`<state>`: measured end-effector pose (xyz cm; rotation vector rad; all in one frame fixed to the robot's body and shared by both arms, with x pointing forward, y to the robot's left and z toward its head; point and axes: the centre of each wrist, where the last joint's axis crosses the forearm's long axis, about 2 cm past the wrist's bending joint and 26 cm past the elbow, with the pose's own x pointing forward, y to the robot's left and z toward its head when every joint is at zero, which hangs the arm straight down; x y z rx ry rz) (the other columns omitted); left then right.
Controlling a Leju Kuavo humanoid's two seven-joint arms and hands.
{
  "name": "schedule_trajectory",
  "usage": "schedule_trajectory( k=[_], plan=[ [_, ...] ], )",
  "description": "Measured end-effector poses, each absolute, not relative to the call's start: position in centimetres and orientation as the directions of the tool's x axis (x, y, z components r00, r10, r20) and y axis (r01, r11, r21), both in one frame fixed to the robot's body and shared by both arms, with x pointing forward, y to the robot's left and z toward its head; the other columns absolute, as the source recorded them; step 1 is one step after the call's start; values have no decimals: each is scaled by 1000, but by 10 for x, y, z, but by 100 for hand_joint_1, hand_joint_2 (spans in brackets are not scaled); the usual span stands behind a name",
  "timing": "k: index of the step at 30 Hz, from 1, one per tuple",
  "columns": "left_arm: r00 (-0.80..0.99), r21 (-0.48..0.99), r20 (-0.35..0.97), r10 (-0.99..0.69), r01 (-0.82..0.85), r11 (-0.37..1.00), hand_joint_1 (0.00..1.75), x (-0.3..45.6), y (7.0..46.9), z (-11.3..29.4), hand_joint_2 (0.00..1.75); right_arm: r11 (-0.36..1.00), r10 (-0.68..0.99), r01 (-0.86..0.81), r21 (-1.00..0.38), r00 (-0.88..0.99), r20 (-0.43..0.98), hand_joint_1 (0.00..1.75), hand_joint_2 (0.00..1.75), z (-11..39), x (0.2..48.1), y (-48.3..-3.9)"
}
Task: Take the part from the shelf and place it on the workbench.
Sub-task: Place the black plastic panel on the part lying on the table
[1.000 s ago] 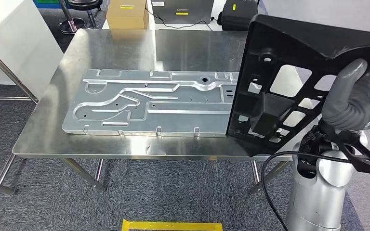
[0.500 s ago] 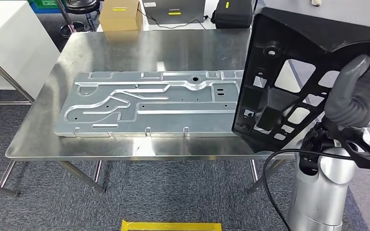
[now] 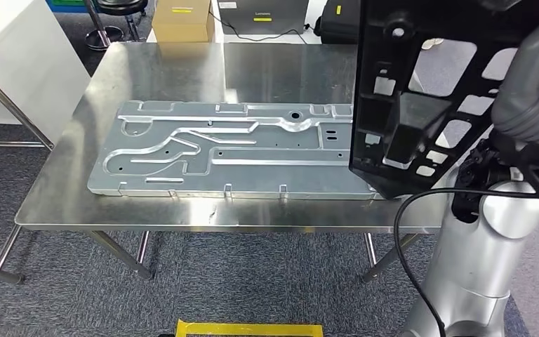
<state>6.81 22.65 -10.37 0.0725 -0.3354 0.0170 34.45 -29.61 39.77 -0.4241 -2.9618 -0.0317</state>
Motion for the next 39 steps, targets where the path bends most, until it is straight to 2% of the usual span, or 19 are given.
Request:
schedule_trajectory(
  k=[14,18,28,33,39],
  plan=[
    [944,61,331,13,-36,997,0,70,225,-103,175,946,322,323,-21,-934,153,175,175,430,367,-309],
    [944,61,331,14,-36,998,0,68,225,-104,175,943,330,332,-24,-921,206,175,175,429,377,-314],
    [943,64,333,8,-31,997,0,64,224,-104,175,883,433,469,-32,-784,444,175,175,408,437,-394],
    [947,71,321,7,-31,997,0,60,224,-105,175,834,475,549,-53,-668,573,175,175,377,452,-438],
    [949,76,316,7,-32,997,0,60,224,-105,175,809,485,583,-77,-586,649,175,175,359,459,-463]
  ],
)
